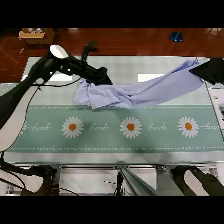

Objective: Fold the shirts.

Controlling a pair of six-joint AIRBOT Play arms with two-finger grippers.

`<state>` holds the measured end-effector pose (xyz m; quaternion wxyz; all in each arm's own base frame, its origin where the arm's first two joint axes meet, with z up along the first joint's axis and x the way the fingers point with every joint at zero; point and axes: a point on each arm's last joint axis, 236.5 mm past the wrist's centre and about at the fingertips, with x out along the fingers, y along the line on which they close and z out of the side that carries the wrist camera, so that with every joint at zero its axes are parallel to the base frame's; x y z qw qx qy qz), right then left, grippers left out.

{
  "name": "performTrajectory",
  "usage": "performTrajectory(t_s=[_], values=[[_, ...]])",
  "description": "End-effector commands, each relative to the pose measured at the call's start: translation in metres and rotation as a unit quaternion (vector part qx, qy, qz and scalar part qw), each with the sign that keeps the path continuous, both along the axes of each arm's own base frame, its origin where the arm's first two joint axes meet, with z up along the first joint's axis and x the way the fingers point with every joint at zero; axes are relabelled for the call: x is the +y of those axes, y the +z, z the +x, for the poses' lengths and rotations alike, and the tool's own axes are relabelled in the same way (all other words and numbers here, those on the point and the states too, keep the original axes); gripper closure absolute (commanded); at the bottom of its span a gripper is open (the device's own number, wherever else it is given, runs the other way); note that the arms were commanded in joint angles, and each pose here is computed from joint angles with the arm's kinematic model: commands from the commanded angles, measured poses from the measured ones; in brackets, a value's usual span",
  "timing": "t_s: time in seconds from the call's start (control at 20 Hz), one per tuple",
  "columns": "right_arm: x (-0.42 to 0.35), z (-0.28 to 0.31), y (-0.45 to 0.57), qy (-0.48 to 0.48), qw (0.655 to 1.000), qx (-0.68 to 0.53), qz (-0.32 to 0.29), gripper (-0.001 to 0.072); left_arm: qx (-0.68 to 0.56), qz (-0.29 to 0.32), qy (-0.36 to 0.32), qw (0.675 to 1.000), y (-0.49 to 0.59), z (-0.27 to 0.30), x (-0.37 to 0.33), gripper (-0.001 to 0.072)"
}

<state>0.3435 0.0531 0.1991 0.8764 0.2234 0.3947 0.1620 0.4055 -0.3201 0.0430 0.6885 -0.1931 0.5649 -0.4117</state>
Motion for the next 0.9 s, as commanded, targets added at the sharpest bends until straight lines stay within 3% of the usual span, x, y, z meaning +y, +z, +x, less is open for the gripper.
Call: performTrajectory(t_s=[0.0, 0.3, 0.65, 0.85], values=[[0.009, -0.026, 0.016, -0.003, 1.000, 0.002, 0.009, 0.0688, -0.009, 0.000, -0.029, 1.000, -0.007, -0.022, -0.042, 0.0680], [0.018, -0.051, 0.035, -0.008, 1.000, -0.011, 0.015, 0.0688, 0.041, 0.014, -0.076, 0.996, -0.046, -0.069, -0.093, 0.0681], [0.022, -0.065, 0.050, -0.016, 0.999, -0.033, 0.018, 0.0688, 0.094, -0.031, -0.105, 0.990, -0.073, -0.138, -0.179, 0.0681], [0.021, -0.068, 0.050, -0.018, 0.999, -0.033, 0.010, 0.0688, 0.074, -0.036, -0.085, 0.993, -0.071, -0.117, -0.174, 0.0683]])
